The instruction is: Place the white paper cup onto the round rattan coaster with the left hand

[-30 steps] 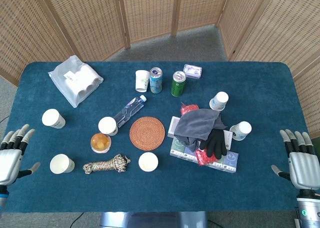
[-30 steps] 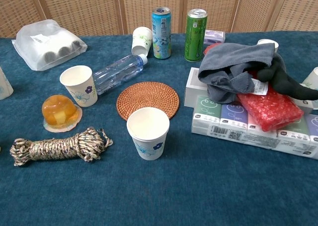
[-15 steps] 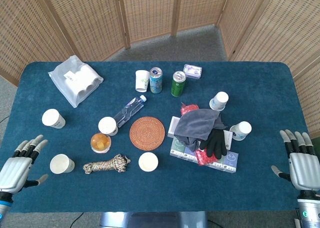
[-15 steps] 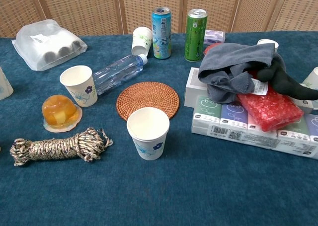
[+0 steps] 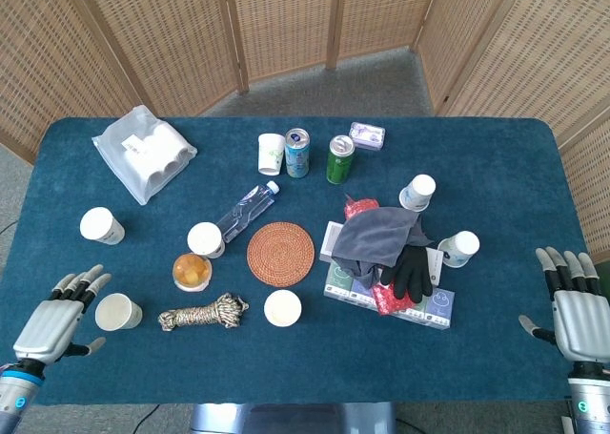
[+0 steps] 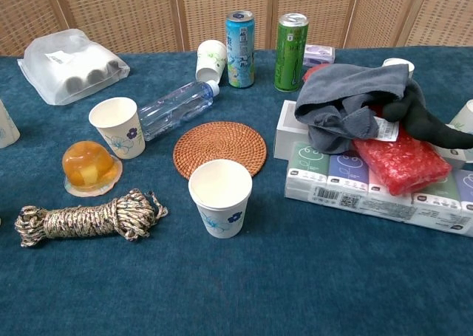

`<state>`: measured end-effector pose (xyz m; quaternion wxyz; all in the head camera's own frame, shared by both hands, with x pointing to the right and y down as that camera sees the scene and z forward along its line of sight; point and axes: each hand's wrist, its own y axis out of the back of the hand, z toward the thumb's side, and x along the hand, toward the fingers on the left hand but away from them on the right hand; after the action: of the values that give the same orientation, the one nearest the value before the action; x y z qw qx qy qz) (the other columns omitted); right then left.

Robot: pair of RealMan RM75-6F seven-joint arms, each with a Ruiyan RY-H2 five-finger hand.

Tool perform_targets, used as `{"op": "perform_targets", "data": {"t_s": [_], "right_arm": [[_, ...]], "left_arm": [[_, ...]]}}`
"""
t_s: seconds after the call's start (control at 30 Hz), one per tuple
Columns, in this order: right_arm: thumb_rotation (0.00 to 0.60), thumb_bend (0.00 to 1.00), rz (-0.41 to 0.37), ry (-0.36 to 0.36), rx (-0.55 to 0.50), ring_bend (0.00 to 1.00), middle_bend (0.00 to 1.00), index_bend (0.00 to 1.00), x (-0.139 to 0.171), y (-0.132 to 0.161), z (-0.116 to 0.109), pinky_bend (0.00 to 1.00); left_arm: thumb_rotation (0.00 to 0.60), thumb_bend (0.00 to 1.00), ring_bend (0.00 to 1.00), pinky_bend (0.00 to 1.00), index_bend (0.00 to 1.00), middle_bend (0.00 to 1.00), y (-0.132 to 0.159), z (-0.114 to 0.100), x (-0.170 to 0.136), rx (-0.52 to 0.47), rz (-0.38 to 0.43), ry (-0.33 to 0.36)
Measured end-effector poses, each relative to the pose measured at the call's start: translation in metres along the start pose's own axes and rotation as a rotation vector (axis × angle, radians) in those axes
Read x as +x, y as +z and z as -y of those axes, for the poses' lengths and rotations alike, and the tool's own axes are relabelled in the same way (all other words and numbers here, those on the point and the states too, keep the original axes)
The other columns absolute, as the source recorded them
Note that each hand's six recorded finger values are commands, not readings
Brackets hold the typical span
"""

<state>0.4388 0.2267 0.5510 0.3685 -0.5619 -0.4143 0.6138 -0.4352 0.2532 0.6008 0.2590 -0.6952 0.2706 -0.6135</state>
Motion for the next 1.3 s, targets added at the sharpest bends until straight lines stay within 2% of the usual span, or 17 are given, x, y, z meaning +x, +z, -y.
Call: {"op": "perform_targets", "data": {"t_s": [0.5,0.6,0.63,0.77,0.87,1.07,1.3], "right_arm": [[0.600,0.01,0.002,-0.001,-0.001,0.00,0.00,0.00,0.000,-0.001,-0.001,0.00],[0.600,0.02,0.004,0.003,0.000,0.00,0.00,0.00,-0.001,-0.002,0.000,0.00],[0.600,0.02,0.004,0.005,0.000,0.00,0.00,0.00,-0.001,-0.002,0.000,0.00],[0.600,0.02,0.003,0.006,-0.001,0.00,0.00,0.00,-0.001,-0.002,0.000,0.00],[0.600,0.02,0.005,0.005,-0.003,0.00,0.00,0.00,-0.001,-0.003,0.000,0.00],[0.600,0.02,0.011,0.006,-0.002,0.00,0.00,0.00,-0.001,-0.004,0.000,0.00],[0.600,0.02,0.008,0.012,0.001,0.00,0.00,0.00,-0.001,-0.004,0.001,0.00]], "left_arm": [[0.600,0.26,0.01,0.00,0.00,0.01,0.010,0.012,0.018,-0.009,-0.007,-0.032],[0.600,0.27,0.17,0.07,0.02,0.18,0.010,0.013,0.020,-0.011,-0.020,-0.036],[0.600,0.28,0.23,0.12,0.05,0.23,0.010,0.013,0.021,-0.008,-0.023,-0.038],[0.600,0.28,0.41,0.31,0.16,0.36,0.016,0.017,0.025,0.003,-0.020,-0.048],[0.600,0.29,0.48,0.34,0.22,0.43,0.020,0.021,0.028,0.019,-0.010,-0.062],[0.600,0.30,0.49,0.35,0.23,0.44,0.023,0.022,0.031,0.021,-0.010,-0.045],[0.600,0.30,0.48,0.35,0.23,0.43,0.023,0.009,0.033,-0.015,-0.012,0.006]]}}
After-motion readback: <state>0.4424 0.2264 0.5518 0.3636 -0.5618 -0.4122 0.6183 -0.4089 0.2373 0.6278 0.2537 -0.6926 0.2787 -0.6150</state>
